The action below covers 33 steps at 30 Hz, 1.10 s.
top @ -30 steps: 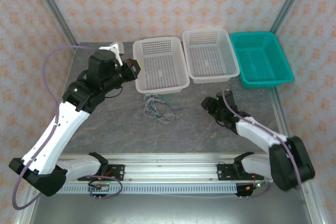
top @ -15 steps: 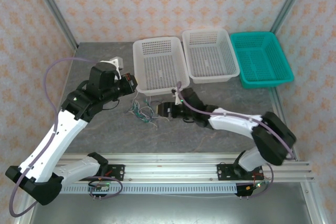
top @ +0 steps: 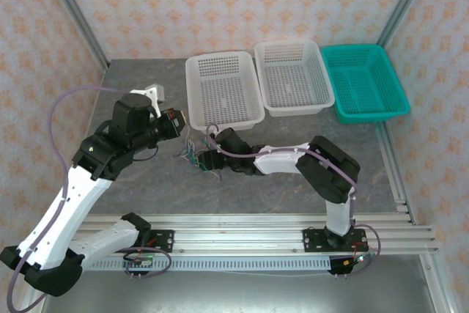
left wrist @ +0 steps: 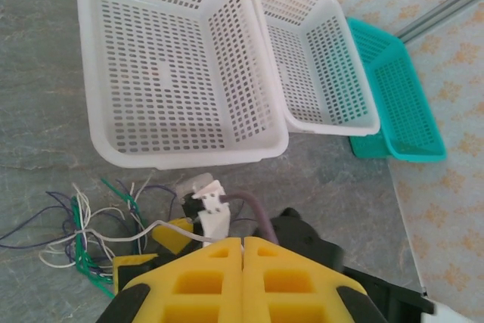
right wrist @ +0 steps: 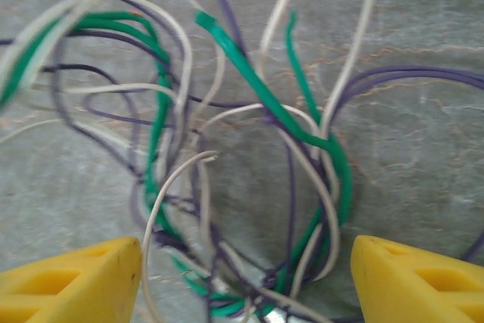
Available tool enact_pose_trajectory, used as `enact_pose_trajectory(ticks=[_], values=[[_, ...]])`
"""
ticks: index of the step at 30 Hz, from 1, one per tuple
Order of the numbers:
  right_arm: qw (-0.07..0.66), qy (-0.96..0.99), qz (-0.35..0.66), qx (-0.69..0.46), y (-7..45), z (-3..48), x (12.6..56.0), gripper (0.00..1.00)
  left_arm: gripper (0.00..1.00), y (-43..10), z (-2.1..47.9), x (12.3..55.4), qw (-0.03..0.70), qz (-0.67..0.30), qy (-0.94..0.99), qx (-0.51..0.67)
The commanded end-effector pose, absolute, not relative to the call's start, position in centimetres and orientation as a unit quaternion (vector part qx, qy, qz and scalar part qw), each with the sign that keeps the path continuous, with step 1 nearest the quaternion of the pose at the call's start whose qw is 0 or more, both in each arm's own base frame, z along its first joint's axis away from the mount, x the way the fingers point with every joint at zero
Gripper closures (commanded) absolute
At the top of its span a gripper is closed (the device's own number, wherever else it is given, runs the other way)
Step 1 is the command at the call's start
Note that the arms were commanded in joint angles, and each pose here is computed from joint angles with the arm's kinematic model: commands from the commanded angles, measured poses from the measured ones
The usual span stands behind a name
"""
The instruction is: Untangle the cables
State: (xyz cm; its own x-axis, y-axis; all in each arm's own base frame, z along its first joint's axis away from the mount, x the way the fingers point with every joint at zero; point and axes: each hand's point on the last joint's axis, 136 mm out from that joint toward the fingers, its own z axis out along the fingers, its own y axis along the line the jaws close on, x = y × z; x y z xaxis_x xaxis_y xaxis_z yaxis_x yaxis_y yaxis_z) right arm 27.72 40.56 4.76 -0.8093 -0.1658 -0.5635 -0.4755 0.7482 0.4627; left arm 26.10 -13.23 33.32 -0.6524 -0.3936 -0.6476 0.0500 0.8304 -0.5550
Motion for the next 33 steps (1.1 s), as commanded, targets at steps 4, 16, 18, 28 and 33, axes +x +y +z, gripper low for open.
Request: enact_pose_trajectory(ticks=[4,16,18,28,33], values=[[0.279,0.932,0.175,-0.151,37.8,1.5,30.4,0.33,1.0,-12.0,36.3,24.5,0.441,-0.276,0.85,-0.086],[0.332,0.941,0.027,0.059,22.0,3.5,32.6,1.0,1.0,0.1,39.0,20.2,0.546,-0.065,0.805,-0.223],[0.315,0.943,0.012,0.108,17.5,3.6,32.1,1.0,1.0,1.4,38.6,19.9,0.54,-0.023,0.808,-0.232],[0.279,0.867,-0.019,0.413,-1.5,4.8,28.5,1.0,1.0,3.9,34.3,22.5,0.486,0.037,0.824,-0.289],[0.287,0.894,0.101,0.329,2.7,6.2,30.3,1.0,1.0,-2.5,34.7,26.5,0.483,-0.125,0.845,-0.194]])
